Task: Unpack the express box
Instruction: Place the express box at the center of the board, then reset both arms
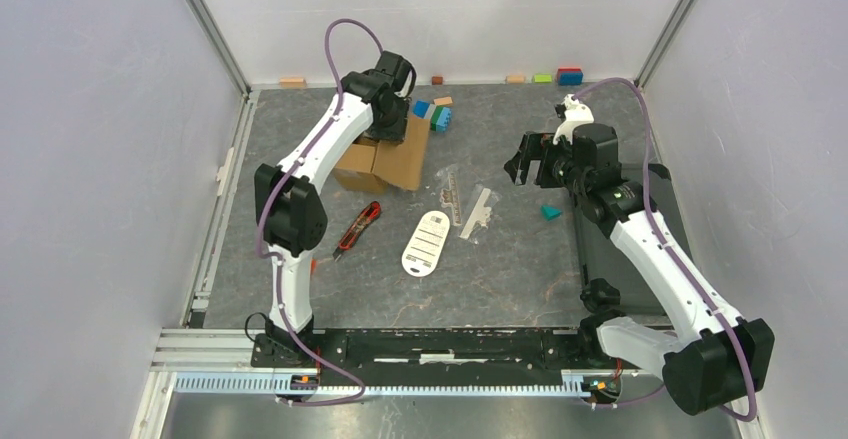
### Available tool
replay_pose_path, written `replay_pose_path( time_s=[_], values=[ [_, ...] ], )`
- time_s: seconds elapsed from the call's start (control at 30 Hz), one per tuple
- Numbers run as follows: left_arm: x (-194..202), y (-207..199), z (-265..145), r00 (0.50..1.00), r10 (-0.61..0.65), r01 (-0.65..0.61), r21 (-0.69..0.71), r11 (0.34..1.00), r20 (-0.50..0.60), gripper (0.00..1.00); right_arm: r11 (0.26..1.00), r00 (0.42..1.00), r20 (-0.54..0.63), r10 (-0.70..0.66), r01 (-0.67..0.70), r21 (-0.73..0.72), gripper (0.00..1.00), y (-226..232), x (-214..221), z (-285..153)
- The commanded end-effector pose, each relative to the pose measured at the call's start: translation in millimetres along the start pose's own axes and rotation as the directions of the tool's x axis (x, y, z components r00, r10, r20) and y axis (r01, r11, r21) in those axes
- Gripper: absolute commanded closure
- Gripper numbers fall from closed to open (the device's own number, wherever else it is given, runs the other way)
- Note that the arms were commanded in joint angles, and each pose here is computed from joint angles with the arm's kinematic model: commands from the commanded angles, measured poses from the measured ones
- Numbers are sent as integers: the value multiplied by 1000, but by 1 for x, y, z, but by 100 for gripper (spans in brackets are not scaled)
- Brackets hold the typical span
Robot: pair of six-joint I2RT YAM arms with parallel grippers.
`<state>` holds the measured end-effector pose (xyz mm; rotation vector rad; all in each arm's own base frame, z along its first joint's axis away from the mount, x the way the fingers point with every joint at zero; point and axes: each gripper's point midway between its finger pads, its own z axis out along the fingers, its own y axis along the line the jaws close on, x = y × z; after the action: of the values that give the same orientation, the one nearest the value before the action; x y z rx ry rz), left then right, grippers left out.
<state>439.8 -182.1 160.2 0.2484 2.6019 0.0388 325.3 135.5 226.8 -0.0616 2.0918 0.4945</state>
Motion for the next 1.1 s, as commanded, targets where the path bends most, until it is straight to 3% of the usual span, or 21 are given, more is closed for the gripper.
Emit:
replay_pose_path(
  time_s=[0.0, 0.03, 0.07, 0.1, 0.3, 0.4, 0.57, 0.83, 1.07],
  values=[
    [-17, 12, -13, 998, 29, -28, -22, 999, 54, 40, 999, 997, 66, -26, 29, -36, 2, 12, -24, -11],
    [-18, 12, -17, 998, 30, -29, -16, 999, 59, 34, 999, 997, 66, -27, 29, -38, 2, 13, -24, -11],
    [-19, 11, -21, 997, 28, -28, -5, 1000, 65, 6, 999, 997, 67, -28, 31, -39, 2, 14, -25, -11],
    [-20, 11, -26, 997, 24, -24, 2, 1000, 76, 0, 999, 997, 70, -27, 30, -39, 2, 14, -26, -11],
    [-20, -15, -90, 987, -36, 9, 171, 985, 154, 0, 998, 996, 85, -30, 35, -51, 2, 19, -34, -16],
    [-11, -40, -131, 972, -46, -21, 280, 960, 230, 0, 997, 994, 104, -31, 38, -64, 2, 24, -40, -19],
    [15, -63, -175, 960, -94, -34, 443, 896, 263, 0, 994, 990, 139, -30, 44, -100, 2, 31, -45, -23],
    [41, -60, -208, 908, -143, -84, 505, 859, 394, 0, 993, 985, 169, -45, 64, -103, 2, 33, -48, -26],
    [54, -64, -212, 897, -158, -107, 550, 828, 412, 0, 994, 977, 210, -45, 64, -85, 2, 30, -53, -32]
  ],
)
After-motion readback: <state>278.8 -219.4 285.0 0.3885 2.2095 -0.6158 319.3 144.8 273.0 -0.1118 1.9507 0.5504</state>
